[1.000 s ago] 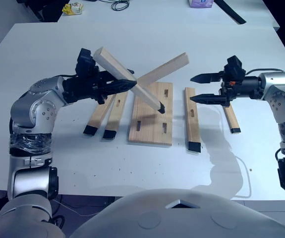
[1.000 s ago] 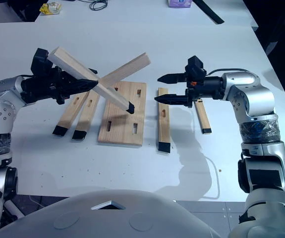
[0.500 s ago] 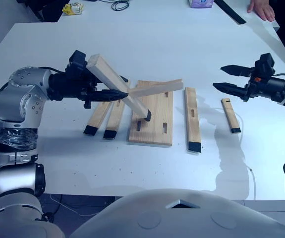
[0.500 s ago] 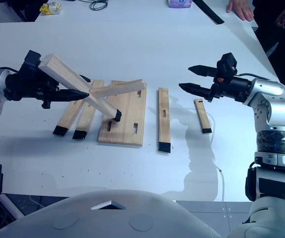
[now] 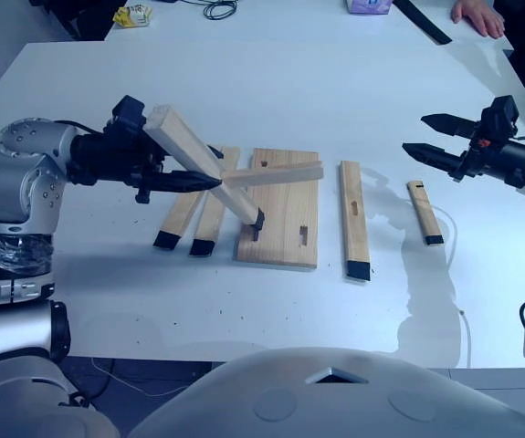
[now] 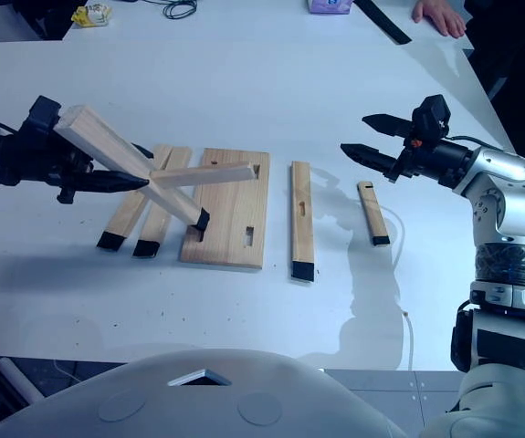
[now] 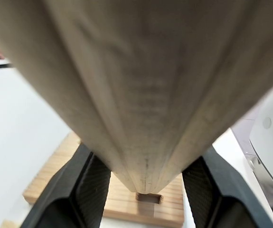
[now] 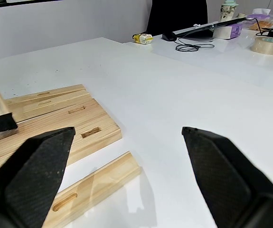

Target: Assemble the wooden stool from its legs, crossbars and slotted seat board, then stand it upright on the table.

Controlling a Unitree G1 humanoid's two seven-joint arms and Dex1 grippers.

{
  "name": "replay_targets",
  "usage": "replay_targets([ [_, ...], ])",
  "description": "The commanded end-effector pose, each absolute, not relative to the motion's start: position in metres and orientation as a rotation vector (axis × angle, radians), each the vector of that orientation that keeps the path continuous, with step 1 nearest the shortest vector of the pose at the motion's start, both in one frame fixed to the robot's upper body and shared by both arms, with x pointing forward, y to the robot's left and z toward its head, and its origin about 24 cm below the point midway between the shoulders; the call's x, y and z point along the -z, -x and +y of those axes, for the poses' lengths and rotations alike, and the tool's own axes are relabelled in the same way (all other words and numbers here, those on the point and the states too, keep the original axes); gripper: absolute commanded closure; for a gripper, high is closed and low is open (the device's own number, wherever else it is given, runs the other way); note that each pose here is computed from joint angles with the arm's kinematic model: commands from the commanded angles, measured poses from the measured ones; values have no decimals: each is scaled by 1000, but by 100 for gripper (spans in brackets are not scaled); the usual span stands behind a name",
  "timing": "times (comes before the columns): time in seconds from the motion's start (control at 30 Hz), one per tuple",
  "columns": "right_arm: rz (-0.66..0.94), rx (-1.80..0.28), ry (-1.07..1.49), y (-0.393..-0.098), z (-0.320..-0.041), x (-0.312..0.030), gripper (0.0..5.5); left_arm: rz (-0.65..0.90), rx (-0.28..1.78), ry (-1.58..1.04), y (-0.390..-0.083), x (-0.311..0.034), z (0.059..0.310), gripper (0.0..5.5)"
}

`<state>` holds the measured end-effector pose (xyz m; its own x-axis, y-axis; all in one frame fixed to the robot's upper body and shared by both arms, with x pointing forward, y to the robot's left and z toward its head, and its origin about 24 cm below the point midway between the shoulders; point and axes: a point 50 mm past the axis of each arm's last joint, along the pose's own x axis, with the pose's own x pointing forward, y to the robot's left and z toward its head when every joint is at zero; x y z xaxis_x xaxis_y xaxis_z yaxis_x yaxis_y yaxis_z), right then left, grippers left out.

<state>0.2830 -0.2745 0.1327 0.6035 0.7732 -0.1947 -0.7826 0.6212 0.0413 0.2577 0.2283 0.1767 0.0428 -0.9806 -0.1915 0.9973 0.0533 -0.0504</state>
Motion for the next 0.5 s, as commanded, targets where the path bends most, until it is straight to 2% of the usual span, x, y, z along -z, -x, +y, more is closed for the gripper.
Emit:
replay_targets([
  [0.03, 188, -876, 41, -284, -276, -132, 134, 203, 1510, -143, -253, -180, 233, 342],
  [0.5, 192, -869, 10, -278, -274, -125, 134, 263, 1504, -109, -244, -165, 233, 342],
])
